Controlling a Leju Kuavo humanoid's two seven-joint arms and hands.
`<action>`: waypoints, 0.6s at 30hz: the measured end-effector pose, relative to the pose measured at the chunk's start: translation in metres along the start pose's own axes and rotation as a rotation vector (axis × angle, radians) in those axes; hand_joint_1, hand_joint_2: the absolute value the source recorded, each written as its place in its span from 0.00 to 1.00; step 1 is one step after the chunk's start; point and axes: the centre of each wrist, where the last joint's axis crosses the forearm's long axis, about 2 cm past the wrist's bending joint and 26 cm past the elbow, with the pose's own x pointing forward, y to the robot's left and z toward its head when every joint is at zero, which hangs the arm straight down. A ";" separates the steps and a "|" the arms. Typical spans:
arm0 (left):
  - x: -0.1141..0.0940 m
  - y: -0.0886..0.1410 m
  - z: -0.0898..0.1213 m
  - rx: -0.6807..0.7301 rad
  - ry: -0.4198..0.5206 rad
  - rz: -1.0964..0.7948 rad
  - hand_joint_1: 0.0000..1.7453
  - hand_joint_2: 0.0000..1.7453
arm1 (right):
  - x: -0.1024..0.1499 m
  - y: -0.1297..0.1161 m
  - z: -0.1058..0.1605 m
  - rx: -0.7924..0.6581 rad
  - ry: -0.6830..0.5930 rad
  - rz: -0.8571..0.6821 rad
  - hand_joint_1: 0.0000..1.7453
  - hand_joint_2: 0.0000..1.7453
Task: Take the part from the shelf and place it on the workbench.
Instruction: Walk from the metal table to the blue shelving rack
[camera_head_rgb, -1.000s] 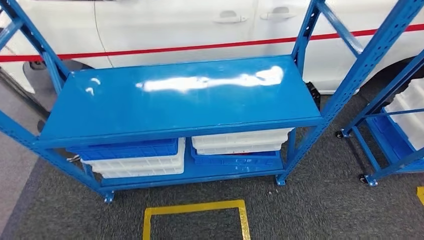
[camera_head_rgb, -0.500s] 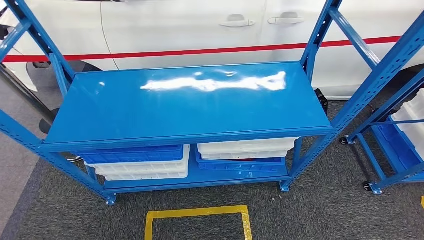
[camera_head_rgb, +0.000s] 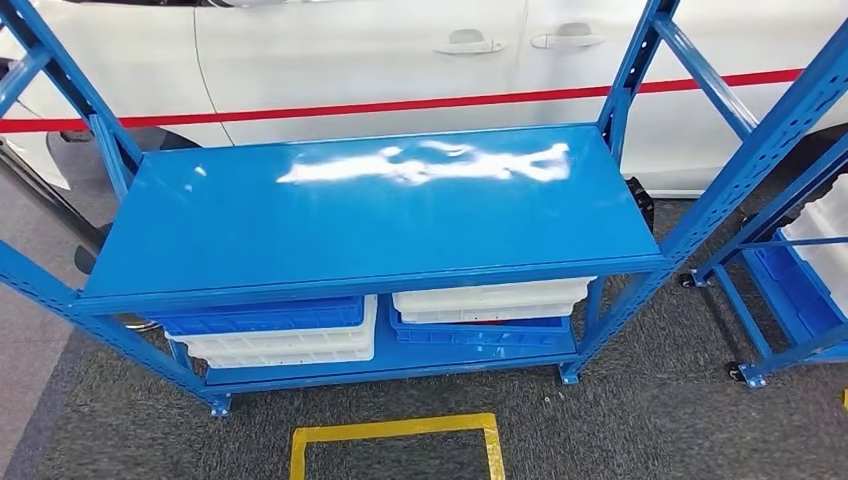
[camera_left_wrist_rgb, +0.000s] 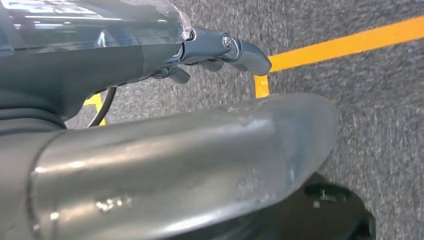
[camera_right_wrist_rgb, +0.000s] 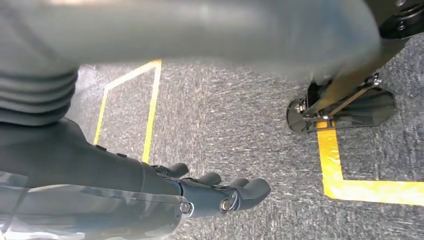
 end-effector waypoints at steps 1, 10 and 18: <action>0.000 0.000 0.000 0.001 0.000 0.000 0.00 0.00 | 0.000 0.000 0.000 -0.005 -0.007 0.001 0.00 0.25; -0.001 0.002 0.000 0.031 0.004 -0.008 0.00 1.00 | 0.003 0.000 0.000 -0.016 -0.018 -0.006 0.00 0.00; 0.001 0.003 -0.001 0.080 0.023 0.010 0.00 1.00 | 0.004 0.000 0.000 -0.031 0.015 -0.031 0.00 1.00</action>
